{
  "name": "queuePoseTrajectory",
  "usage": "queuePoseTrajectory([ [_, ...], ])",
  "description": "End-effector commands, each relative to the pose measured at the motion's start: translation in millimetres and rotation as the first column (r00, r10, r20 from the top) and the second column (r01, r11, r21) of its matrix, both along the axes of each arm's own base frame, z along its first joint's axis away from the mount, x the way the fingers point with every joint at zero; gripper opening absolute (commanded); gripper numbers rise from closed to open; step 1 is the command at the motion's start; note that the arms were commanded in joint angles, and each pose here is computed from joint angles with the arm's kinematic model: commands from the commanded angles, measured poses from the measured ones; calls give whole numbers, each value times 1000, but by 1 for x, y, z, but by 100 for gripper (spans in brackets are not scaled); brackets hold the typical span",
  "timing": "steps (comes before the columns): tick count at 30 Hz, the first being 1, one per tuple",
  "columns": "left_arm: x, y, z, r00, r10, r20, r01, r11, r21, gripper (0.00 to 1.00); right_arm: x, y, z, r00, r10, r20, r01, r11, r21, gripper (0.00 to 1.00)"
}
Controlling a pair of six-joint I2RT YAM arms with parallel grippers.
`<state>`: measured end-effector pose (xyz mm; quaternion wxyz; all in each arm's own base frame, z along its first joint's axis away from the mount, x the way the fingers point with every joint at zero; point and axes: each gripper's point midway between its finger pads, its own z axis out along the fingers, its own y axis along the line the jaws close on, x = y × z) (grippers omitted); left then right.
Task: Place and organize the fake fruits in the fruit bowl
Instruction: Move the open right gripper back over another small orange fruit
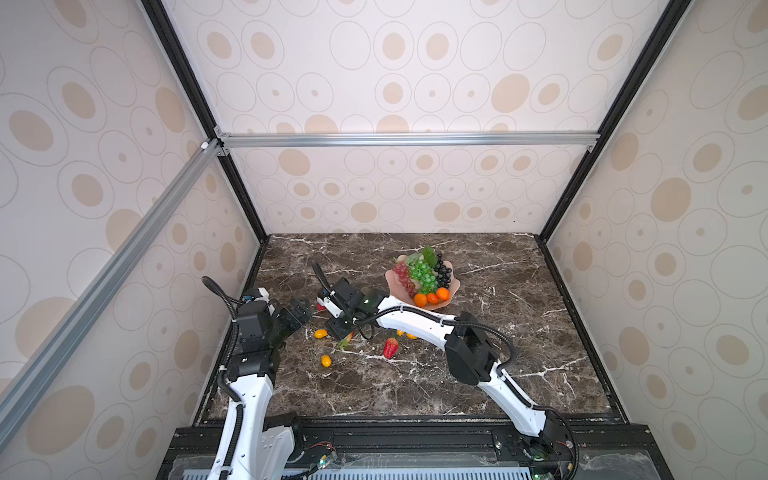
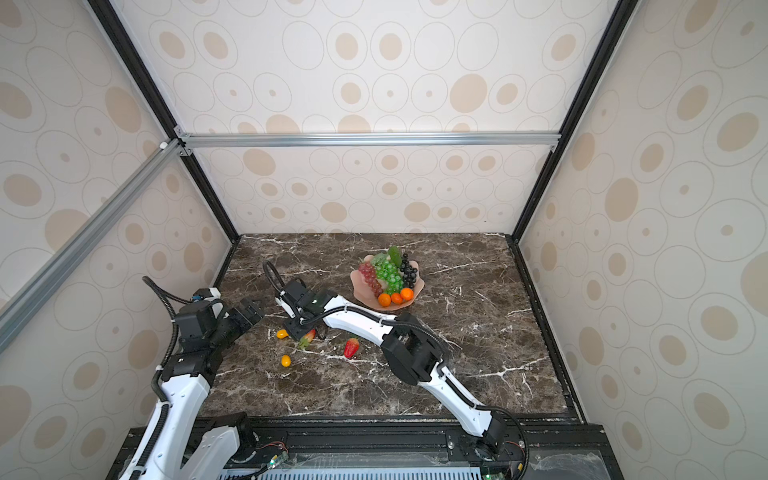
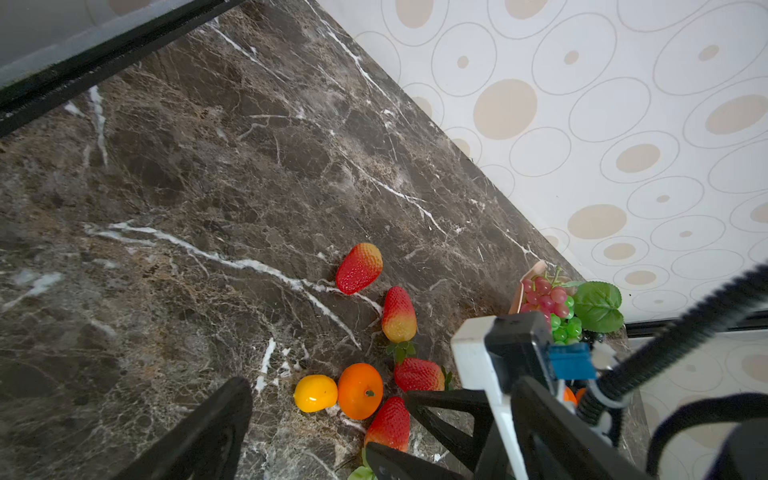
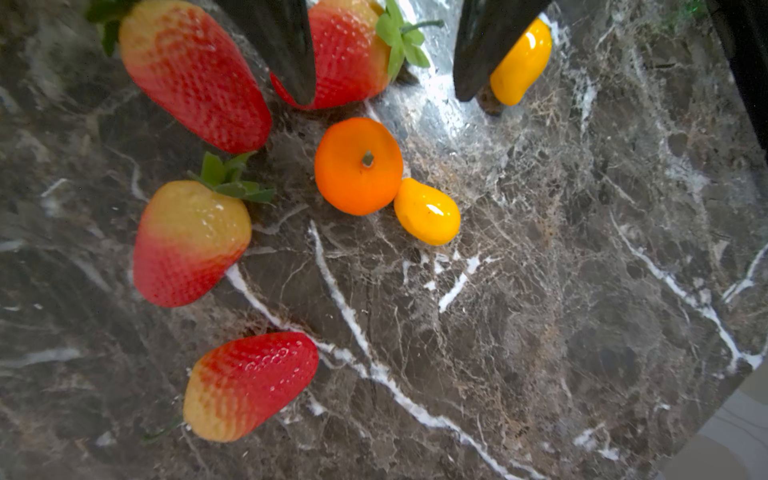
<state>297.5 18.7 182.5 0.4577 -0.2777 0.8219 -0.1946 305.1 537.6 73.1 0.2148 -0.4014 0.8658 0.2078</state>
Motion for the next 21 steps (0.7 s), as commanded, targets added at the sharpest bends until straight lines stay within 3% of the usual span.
queuePoseTrajectory([
  [1, -4, 0, 2, 1000, -18, 4, 18, 1000, 15, 98, -1, -2, -15, 1000, 16, 2, -16, 998, -56, 56],
  [21, -4, 2, -2, 1000, -18, 4, 18, 1000, 6, 98, 15, 11, -34, 999, 25, 35, -22, 995, -95, 61],
])
